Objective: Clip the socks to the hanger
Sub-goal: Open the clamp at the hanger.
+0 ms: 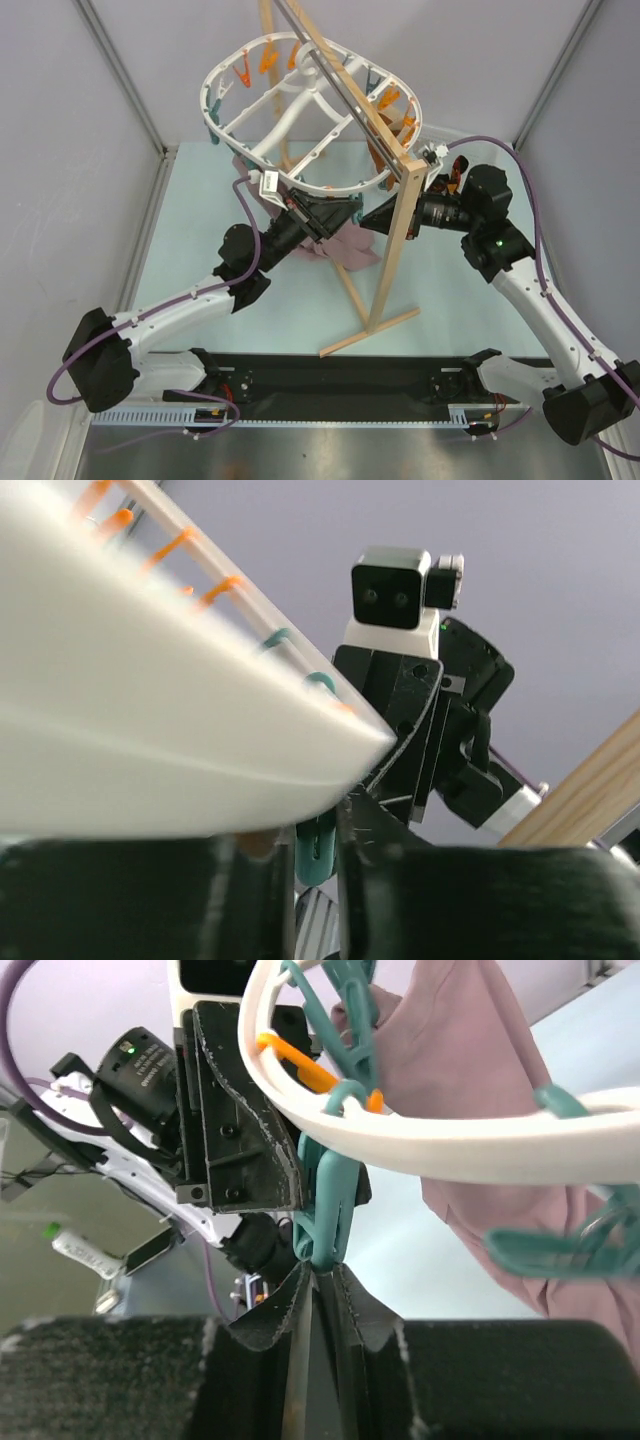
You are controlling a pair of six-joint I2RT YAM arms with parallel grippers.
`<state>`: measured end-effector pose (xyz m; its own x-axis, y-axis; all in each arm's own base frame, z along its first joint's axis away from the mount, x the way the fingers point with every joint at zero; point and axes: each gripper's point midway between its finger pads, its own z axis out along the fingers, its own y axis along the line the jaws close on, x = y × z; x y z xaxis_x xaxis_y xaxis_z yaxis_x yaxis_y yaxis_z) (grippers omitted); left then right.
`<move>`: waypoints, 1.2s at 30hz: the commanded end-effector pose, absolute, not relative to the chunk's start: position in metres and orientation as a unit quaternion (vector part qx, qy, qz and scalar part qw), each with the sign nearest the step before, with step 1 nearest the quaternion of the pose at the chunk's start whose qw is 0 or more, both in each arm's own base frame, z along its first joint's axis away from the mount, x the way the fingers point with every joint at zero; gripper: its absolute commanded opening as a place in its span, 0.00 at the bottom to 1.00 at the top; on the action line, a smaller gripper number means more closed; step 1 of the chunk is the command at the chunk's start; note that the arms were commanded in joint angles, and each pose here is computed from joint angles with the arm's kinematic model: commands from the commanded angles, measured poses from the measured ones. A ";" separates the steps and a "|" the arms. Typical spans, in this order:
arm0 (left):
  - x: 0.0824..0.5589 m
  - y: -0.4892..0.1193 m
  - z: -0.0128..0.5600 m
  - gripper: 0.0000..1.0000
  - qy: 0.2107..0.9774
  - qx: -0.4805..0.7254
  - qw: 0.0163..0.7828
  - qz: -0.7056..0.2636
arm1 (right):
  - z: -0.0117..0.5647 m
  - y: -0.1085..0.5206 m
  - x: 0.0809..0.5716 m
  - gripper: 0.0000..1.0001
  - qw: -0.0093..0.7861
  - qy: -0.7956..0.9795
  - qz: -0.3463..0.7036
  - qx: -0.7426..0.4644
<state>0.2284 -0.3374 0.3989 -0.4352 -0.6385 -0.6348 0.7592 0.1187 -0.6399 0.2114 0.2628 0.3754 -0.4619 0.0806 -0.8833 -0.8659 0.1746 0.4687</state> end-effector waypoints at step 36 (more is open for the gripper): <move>0.225 -0.333 0.409 0.06 0.530 0.025 0.505 -0.681 | 0.409 0.277 0.207 0.00 0.445 0.566 0.653 -0.236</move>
<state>0.2285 -0.3328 0.4101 -0.4863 -0.6774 -0.5519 0.7117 0.0594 -0.6999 0.2163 0.2779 0.3901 -0.5516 0.3063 -0.7758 -0.7998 0.0696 0.5962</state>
